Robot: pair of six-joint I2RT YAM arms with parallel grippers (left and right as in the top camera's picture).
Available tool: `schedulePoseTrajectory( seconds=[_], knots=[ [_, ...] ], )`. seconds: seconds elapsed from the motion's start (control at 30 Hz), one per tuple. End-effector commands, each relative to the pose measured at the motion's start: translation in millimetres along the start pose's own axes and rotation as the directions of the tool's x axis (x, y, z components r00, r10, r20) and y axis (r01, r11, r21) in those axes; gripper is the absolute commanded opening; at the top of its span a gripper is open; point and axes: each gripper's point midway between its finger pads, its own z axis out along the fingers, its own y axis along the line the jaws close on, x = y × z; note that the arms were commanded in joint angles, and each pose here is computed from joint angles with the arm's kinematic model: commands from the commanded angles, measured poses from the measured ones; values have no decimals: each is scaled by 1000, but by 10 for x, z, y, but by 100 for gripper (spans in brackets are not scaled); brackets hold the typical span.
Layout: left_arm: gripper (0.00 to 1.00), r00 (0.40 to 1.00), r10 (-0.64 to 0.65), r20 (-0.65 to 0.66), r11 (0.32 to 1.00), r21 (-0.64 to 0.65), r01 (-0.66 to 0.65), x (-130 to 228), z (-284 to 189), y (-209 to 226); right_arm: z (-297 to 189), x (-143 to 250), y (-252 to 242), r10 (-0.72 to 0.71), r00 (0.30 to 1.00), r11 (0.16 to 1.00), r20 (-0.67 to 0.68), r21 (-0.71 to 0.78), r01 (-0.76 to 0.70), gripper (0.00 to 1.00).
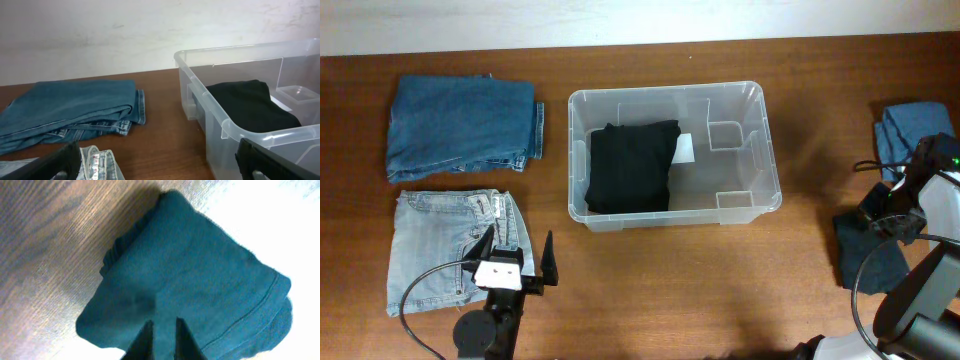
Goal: Pack container
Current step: 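Lower the right gripper and grasp the dark grey garment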
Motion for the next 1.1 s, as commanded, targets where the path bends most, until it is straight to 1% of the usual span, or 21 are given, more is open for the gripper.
schedulePoseTrajectory(
  seconds=[0.0, 0.1, 0.33, 0.43, 0.5, 0.63, 0.77, 0.83, 0.97, 1.03, 1.07],
  knots=[
    [100, 1000, 15, -4, 1000, -2, -15, 14, -2, 9, 44, -5, -57, 26, 1000, 999, -3, 30, -26, 4],
    [99, 1000, 15, -4, 1000, -2, -15, 15, -3, 9, 114, 23, -62, 50, 998, 998, -28, 39, -49, 4],
    [99, 1000, 15, -4, 1000, -2, -15, 14, -2, 9, 388, 127, -130, 51, 991, 995, -121, 97, -39, 4],
    [99, 1000, 15, -4, 1000, -2, -15, 14, -3, 9, 460, 154, -122, 58, 988, 994, -144, 98, -44, 4],
    [99, 1000, 15, -4, 1000, -2, -15, 15, -3, 9, 511, 153, -61, 58, 986, 997, -155, 67, -48, 4],
    [99, 1000, 15, -5, 1000, -2, -15, 15, -2, 9, 634, 66, 176, 55, 987, 997, -149, -53, -63, 4],
    [99, 1000, 15, -4, 1000, -2, -15, 15, -3, 9, 738, -22, 262, 54, 990, 993, -130, -95, -67, 4],
    [99, 1000, 15, -4, 1000, -2, -15, 15, -3, 9, 803, -60, 353, 53, 990, 987, -129, -141, -71, 4],
    [99, 1000, 15, -4, 1000, -2, -15, 15, -3, 9, 836, -152, 596, 38, 993, 964, -108, -259, -65, 4],
    [99, 1000, 15, -4, 1000, -2, -15, 15, -3, 9, 782, -237, 857, 22, 997, 932, -73, -358, -47, 4],
    [99, 1000, 15, -4, 1000, -2, -15, 14, -3, 9, 762, -263, 942, 40, 997, 921, -70, -384, -64, 4]
  ],
)
